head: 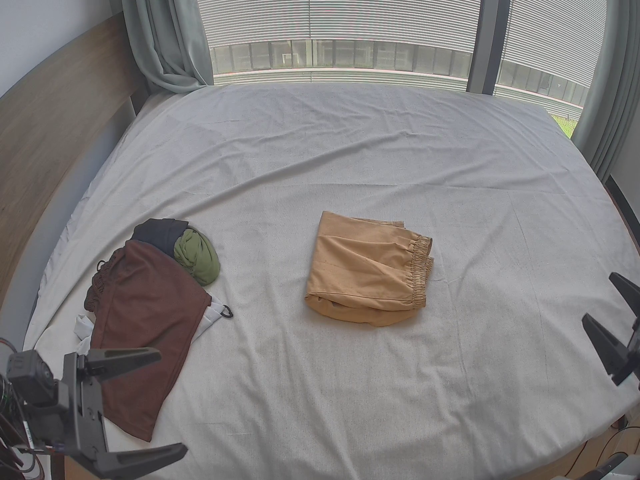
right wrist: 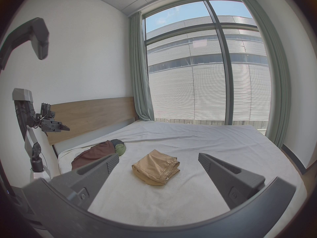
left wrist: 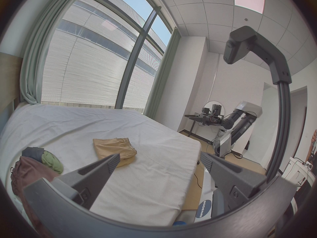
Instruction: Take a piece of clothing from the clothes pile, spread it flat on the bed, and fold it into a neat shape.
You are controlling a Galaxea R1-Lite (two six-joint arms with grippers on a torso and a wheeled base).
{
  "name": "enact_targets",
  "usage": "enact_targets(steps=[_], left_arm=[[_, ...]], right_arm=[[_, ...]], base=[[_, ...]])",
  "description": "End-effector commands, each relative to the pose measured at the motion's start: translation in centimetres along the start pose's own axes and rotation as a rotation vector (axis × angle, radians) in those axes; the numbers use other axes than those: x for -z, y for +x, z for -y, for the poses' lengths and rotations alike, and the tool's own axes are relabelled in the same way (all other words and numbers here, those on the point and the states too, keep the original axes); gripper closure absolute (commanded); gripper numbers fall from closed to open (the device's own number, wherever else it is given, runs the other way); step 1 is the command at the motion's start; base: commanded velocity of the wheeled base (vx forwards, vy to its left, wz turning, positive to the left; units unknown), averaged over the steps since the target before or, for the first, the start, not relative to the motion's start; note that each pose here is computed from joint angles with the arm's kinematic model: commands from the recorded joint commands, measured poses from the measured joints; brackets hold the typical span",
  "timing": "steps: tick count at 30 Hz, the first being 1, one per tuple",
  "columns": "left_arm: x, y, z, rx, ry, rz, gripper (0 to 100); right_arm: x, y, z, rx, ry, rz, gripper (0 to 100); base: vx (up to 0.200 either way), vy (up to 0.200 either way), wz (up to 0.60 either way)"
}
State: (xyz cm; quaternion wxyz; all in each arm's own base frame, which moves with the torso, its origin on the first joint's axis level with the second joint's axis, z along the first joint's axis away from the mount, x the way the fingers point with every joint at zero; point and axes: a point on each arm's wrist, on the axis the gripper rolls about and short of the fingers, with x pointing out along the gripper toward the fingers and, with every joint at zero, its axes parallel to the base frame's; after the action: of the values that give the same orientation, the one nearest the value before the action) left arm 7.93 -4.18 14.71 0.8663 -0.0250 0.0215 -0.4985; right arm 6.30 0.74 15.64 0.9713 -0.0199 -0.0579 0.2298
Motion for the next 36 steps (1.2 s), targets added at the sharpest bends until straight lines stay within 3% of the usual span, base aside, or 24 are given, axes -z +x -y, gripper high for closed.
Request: enact_targets(steps=[1, 2, 7, 9, 11, 12, 13, 14, 18, 21, 22, 24, 29, 36], left_arm=[[3.3, -6.9, 6.1, -0.134, 0.115, 0.127, 0], [4.2, -7.3, 6.6, -0.172, 0.117, 0.129, 0], [5.3, -7.7, 7.1, -0.239, 0.129, 0.12, 0], [5.3, -7.6, 6.9, -0.379, 0.139, 0.134, 0], [6.5, -7.7, 7.2, -0.527, 0.129, 0.11, 0], [6.6, -7.8, 7.1, -0.539, 0.128, 0.1, 0], [7.1, -7.9, 6.9, -0.615, 0.115, 0.051, 0], [7.0, -8.0, 6.7, -0.687, 0.128, 0.056, 0], [6.9, -8.2, 6.5, -0.85, 0.136, 0.071, 0], [6.9, -8.3, 6.4, -0.91, 0.131, 0.07, 0], [7.7, -8.6, 6.1, -1.085, 0.063, 0.007, 0], [7.9, -8.7, 6.1, -1.097, 0.033, -0.003, 0], [7.7, -8.6, 6.2, -1.041, 0.06, 0.033, 0], [7.7, -8.6, 6.2, -1.043, 0.056, 0.038, 0]], right_arm=[[4.4, -8.5, -4.8, -0.106, -0.019, 0.11, 0], [5.2, -8.5, -4.9, -0.121, 0.028, 0.05, 0], [5.4, -8.5, -5.0, -0.137, 0.086, 0.027, 0], [6.3, -8.5, -4.7, -0.002, 0.077, -0.052, 0], [6.3, -8.7, -4.0, 0.322, 0.007, -0.09, 0], [6.3, -8.8, -3.9, 0.362, 0.003, -0.093, 0], [6.4, -8.9, -3.6, 0.509, 0.006, -0.105, 0], [6.9, -8.9, -3.5, 0.554, 0.054, -0.104, 0], [6.8, -8.8, -3.6, 0.533, 0.065, -0.098, 0], [7.0, -8.8, -3.6, 0.527, 0.06, -0.11, 0], [6.9, -8.9, -3.6, 0.525, 0.053, -0.114, 0], [7.0, -8.8, -3.6, 0.523, 0.052, -0.116, 0], [7.0, -8.8, -3.7, 0.469, 0.025, -0.121, 0], [6.9, -8.8, -3.7, 0.47, 0.037, -0.118, 0]], base=[[0.0, 0.0, 0.0], [0.0, 0.0, 0.0], [0.0, 0.0, 0.0], [0.0, 0.0, 0.0], [0.0, 0.0, 0.0], [0.0, 0.0, 0.0], [0.0, 0.0, 0.0], [0.0, 0.0, 0.0], [0.0, 0.0, 0.0], [0.0, 0.0, 0.0], [0.0, 0.0, 0.0], [0.0, 0.0, 0.0], [0.0, 0.0, 0.0], [0.0, 0.0, 0.0]])
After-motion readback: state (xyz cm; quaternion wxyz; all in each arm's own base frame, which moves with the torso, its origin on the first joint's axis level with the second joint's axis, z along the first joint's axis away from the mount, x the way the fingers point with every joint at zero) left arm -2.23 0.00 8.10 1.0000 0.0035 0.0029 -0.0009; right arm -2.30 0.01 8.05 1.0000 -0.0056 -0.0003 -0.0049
